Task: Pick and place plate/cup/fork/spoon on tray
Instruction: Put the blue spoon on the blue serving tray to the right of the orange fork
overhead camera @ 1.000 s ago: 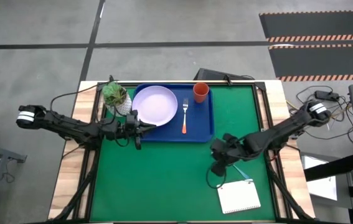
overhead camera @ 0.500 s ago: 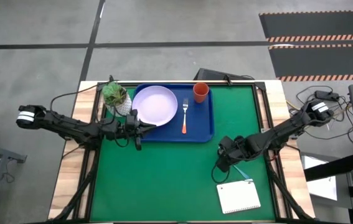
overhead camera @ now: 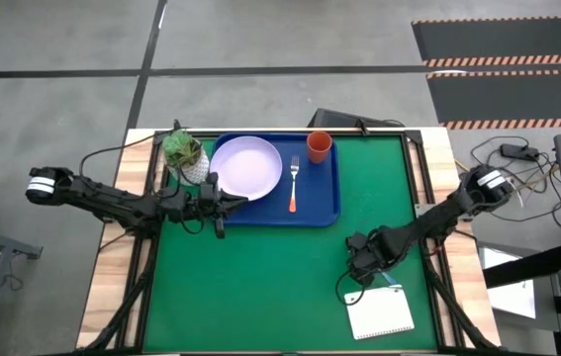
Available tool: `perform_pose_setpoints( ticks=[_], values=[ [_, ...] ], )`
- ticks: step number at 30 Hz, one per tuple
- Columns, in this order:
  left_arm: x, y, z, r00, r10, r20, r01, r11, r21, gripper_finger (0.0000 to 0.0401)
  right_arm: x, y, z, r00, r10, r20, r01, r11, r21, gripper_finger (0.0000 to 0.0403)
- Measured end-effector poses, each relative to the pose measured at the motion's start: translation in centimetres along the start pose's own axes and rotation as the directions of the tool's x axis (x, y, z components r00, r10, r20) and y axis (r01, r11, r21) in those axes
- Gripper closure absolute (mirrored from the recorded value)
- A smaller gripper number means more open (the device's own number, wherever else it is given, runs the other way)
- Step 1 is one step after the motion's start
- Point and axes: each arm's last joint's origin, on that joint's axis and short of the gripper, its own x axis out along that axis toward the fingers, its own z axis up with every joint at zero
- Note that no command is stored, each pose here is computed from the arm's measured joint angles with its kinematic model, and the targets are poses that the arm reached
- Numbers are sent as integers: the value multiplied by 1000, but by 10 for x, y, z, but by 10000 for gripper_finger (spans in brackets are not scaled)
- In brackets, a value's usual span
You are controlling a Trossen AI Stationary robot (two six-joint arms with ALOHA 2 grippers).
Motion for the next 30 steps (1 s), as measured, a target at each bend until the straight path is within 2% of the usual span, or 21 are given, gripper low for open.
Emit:
perform_pose_setpoints(
  ticks=[4,12,17,22,25,30],
  values=[
    [0,0,0,1000,1,1,-1,1000,8,401,10,3,2,999,-50,17,51,999,-19,245],
    [0,0,0,1000,2,2,-2,1000,5,401,4,1,4,997,-44,61,44,999,-6,381],
    [0,0,0,1000,4,2,-4,1000,5,401,-22,1,6,991,16,134,-19,1000,17,389],
    [0,0,0,1000,6,3,-6,1000,6,401,-56,-5,12,969,14,246,-27,998,50,390],
    [0,1,2,1000,23,19,-23,1000,3,401,-78,-8,24,945,71,319,-113,987,117,390],
    [0,1,2,999,25,26,-26,999,22,401,-101,-11,52,920,107,376,-187,966,181,390]
  ],
)
